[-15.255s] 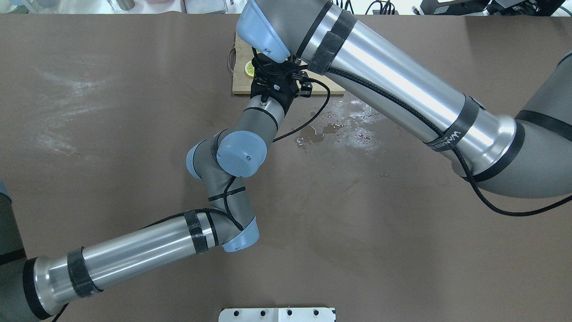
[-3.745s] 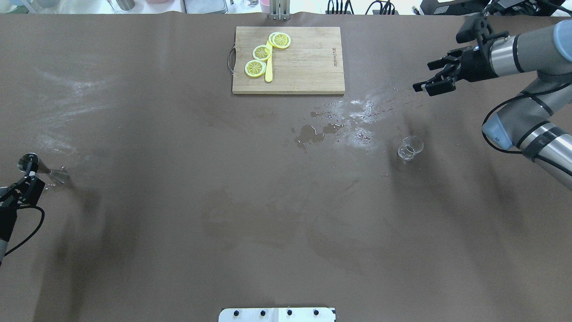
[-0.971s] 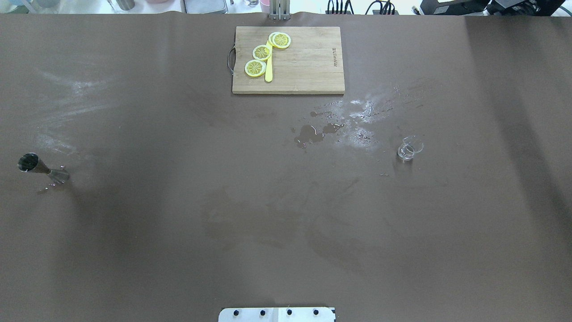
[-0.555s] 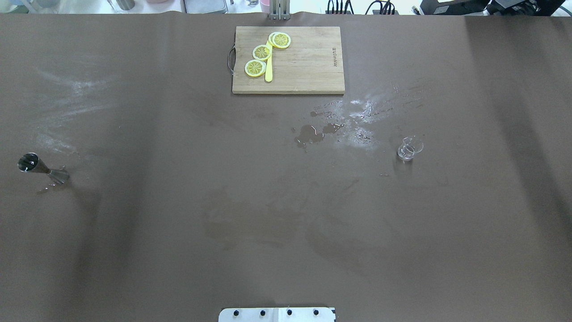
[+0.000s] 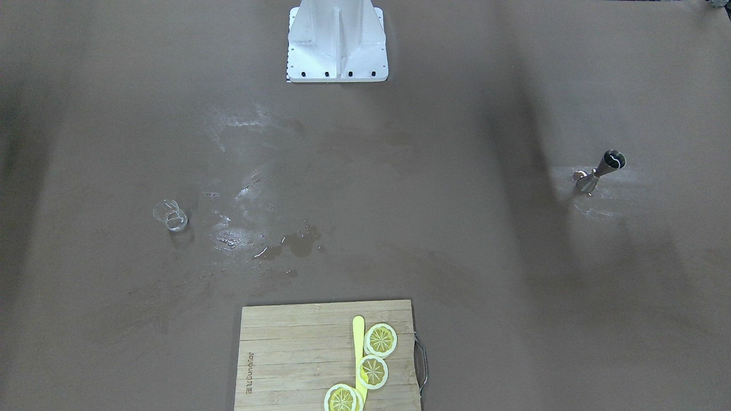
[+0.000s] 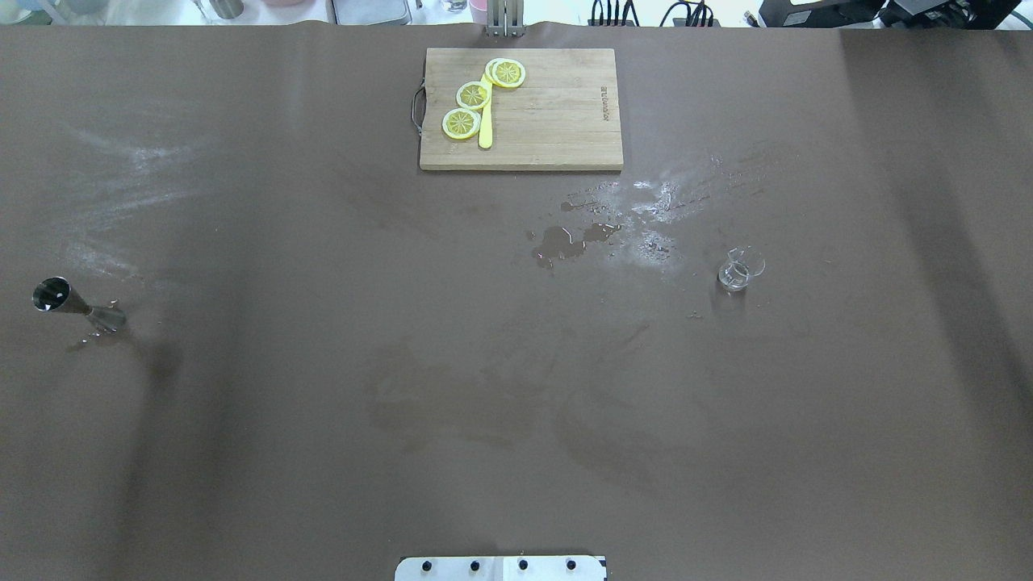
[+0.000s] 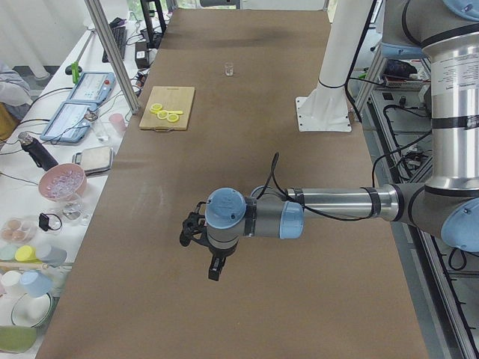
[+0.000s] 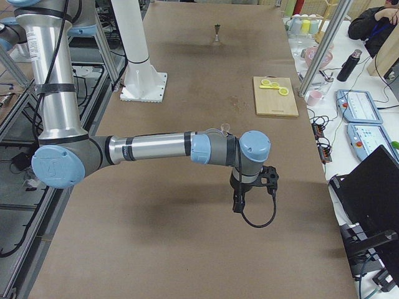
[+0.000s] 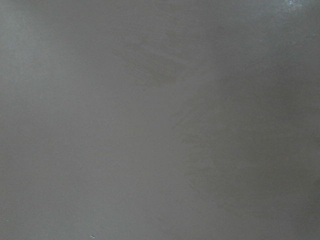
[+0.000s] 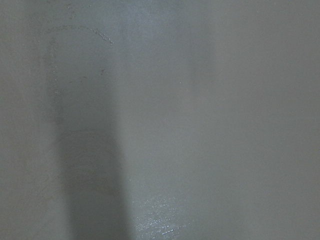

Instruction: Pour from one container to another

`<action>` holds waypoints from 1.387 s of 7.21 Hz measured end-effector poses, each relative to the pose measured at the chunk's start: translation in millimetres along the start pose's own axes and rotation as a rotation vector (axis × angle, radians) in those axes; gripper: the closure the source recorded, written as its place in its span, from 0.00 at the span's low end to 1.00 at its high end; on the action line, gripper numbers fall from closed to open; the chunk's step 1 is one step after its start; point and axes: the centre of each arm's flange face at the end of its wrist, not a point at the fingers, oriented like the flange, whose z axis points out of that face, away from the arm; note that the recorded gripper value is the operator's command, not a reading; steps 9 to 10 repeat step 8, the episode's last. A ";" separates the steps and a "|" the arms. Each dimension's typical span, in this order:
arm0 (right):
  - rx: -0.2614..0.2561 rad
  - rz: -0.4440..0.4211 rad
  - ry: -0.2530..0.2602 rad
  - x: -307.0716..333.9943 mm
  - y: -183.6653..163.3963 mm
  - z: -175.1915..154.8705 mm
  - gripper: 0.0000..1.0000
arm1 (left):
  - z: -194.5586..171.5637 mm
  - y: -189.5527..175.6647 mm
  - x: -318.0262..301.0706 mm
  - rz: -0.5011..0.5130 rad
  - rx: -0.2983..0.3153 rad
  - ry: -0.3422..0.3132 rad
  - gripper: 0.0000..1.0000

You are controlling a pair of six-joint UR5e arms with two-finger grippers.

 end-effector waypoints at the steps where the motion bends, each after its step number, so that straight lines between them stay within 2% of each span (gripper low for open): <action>1: 0.000 0.000 0.000 0.2 0.0 0.2 0.00 | -0.3 2.8 -5.2 -0.063 -0.017 0.007 0.02; 2: -0.001 0.000 -0.001 0.4 0.0 0.5 0.00 | -3.1 5.9 -10.0 -0.132 -0.025 0.010 0.02; 4: -0.003 0.002 -0.002 1.1 0.1 1.3 0.00 | -2.5 15.4 -17.0 -0.188 -0.031 0.014 0.02; 10: -0.008 0.007 -0.002 3.1 0.4 3.6 0.00 | -5.7 17.0 -12.3 -0.184 -0.022 0.030 0.02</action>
